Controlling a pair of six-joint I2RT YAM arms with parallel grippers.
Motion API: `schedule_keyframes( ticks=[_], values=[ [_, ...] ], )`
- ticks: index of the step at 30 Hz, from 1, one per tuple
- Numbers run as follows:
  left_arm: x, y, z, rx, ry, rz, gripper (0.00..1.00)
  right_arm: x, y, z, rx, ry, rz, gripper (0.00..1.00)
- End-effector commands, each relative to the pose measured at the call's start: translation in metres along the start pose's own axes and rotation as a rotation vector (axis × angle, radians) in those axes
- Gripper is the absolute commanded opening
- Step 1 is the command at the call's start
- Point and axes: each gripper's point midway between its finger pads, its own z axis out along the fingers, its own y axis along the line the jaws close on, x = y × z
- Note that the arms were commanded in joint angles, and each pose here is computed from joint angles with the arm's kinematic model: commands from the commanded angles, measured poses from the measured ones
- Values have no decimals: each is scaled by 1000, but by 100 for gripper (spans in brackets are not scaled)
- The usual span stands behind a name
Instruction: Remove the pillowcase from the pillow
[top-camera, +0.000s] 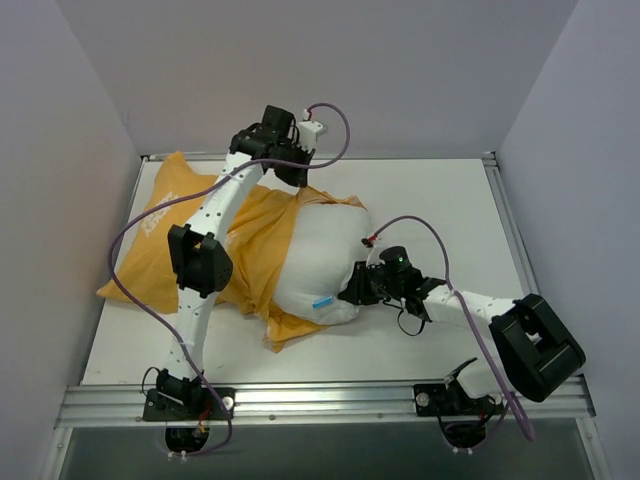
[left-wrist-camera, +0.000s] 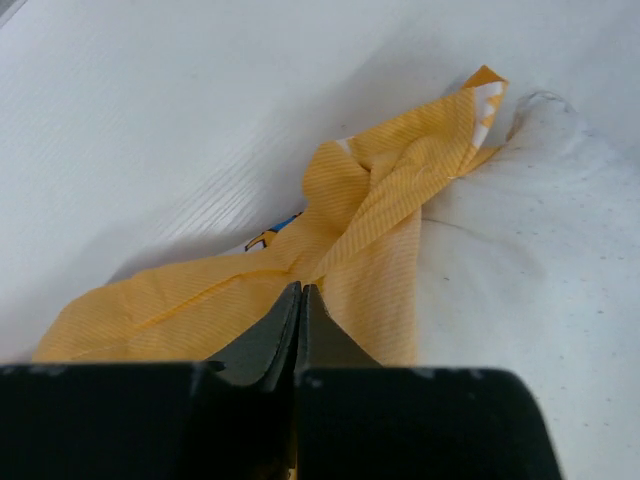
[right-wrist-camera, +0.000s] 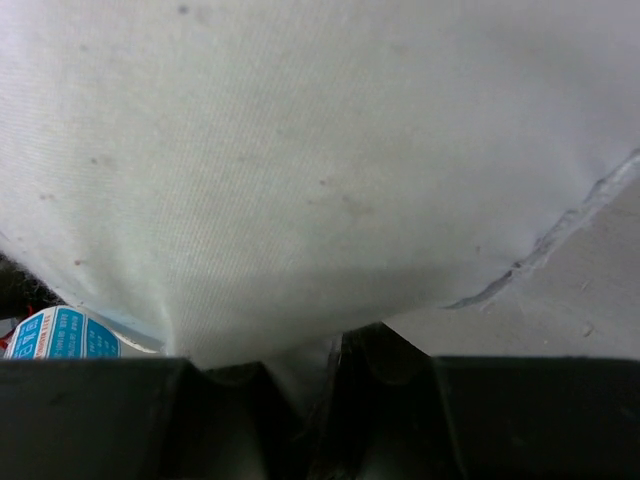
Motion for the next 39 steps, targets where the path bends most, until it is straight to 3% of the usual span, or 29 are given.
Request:
schedule_keyframes(
  ticks=[1, 4, 9, 13, 17, 21, 22, 23, 25, 26, 30, 33, 39],
  values=[
    [-8, 30, -4, -148, -26, 47, 2, 55, -29, -13, 121, 187, 57, 0],
    [14, 60, 1, -248, 42, 62, 2, 52, -29, -17, 142, 178, 71, 0],
    [59, 130, -17, -435, 172, 73, 2, 7, -25, -43, 153, 11, 134, 0],
    [69, 198, -71, -571, 143, 47, 2, -8, -53, -71, 224, -59, 225, 0],
    [64, 209, -92, -591, 108, 49, 2, -9, -55, -71, 220, -69, 249, 0],
    [46, 178, -92, -457, 34, 25, 2, -20, -51, -66, 195, -92, 258, 0],
    [33, 157, -95, -359, -12, 27, 10, -25, -50, -64, 190, -99, 255, 0],
    [27, 146, -97, -316, -35, 13, 47, -27, -49, -63, 187, -102, 257, 0],
    [15, 126, -110, -257, -63, -3, 82, -31, -50, -60, 189, -108, 266, 0],
    [-1, 117, -123, -237, -114, -24, 94, -34, -50, -59, 194, -112, 268, 0],
    [-14, 108, -183, -259, -168, -83, 94, -39, -54, -57, 219, -116, 268, 0],
    [11, 103, -226, -303, -111, -133, 94, -43, -54, -57, 223, -118, 261, 0],
    [155, 92, -275, -332, 181, -287, 94, -50, -51, -56, 209, -125, 244, 0]
  ],
)
